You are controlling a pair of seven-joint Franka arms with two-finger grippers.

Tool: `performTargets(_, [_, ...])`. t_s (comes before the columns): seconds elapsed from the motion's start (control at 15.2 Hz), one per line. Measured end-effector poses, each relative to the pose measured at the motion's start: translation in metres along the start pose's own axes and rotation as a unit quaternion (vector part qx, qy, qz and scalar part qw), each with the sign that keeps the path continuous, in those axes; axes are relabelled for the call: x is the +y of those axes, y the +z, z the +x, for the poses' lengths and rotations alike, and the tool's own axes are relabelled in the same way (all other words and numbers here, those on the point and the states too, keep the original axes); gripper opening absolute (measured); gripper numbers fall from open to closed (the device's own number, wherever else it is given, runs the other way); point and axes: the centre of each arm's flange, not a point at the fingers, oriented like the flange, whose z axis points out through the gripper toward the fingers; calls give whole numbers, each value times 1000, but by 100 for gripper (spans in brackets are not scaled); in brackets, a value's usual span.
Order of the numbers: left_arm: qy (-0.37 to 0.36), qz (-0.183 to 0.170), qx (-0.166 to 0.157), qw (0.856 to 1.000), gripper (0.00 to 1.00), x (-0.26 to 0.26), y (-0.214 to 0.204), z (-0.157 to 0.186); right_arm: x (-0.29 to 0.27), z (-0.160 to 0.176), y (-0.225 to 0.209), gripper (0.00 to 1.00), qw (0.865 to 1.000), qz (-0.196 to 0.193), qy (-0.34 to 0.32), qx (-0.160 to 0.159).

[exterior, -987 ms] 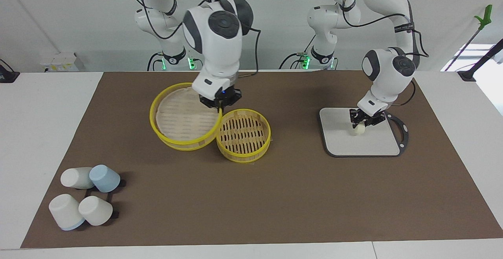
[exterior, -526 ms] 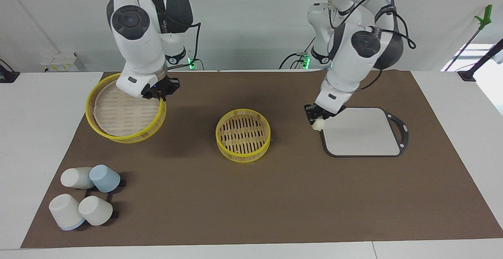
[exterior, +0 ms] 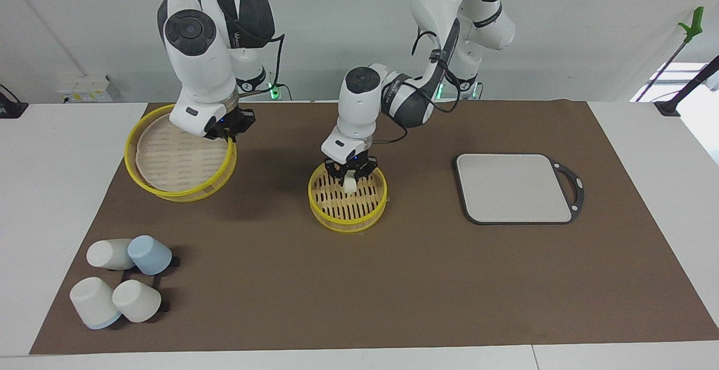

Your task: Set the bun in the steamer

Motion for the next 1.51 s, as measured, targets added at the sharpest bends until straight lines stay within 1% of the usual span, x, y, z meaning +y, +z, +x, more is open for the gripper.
performTargets(0.13, [2, 7, 2, 1000, 36, -4, 21, 1, 0, 0, 0, 9, 1000, 0, 0, 2])
performTargets(0.2, [4, 6, 6, 1000, 37, -4, 23, 0, 0, 0, 1, 9, 1000, 0, 0, 2])
performTargets(0.26, [4, 5, 7, 1000, 40, -4, 22, 0, 0, 0, 1, 9, 1000, 0, 0, 2])
performTargets(0.53, [3, 7, 7, 1000, 78, -6, 22, 1, -1, 0, 1, 9, 1000, 2, 0, 3])
performTargets(0.66, [-3, 8, 7, 1000, 99, -12, 8, 6, -1, 0, 1, 9, 1000, 3, -1, 4])
performTargets(0.72, [-12, 12, 5, 1000, 100, -22, -7, 13, -2, 1, 0, 9, 1000, 6, 0, 8])
performTargets(0.86, [-39, 22, -4, 999, 100, -55, -54, 31, -7, 3, -2, 9, 1000, 22, 8, 18])
performTargets(0.99, [-66, 34, -17, 997, 100, -100, -108, 46, -22, 10, -9, 9, 998, 42, 27, 47])
performTargets(1.05, [-71, 39, -23, 996, 100, -126, -132, 52, -42, 15, -14, 9, 996, 49, 39, 65])
performTargets(1.18, [-68, 47, -38, 996, 100, -185, -170, 66, -119, 26, -25, 9, 992, 57, 69, 91])
performTargets(1.32, [-52, 50, -51, 996, 100, -248, -197, 80, -206, 43, -34, 9, 987, 68, 91, 110])
performTargets(1.38, [-43, 49, -55, 996, 100, -282, -208, 86, -246, 55, -34, 9, 985, 71, 98, 120])
performTargets(1.51, [-24, 45, -61, 997, 100, -343, -227, 93, -303, 85, -14, 9, 983, 57, 90, 150])
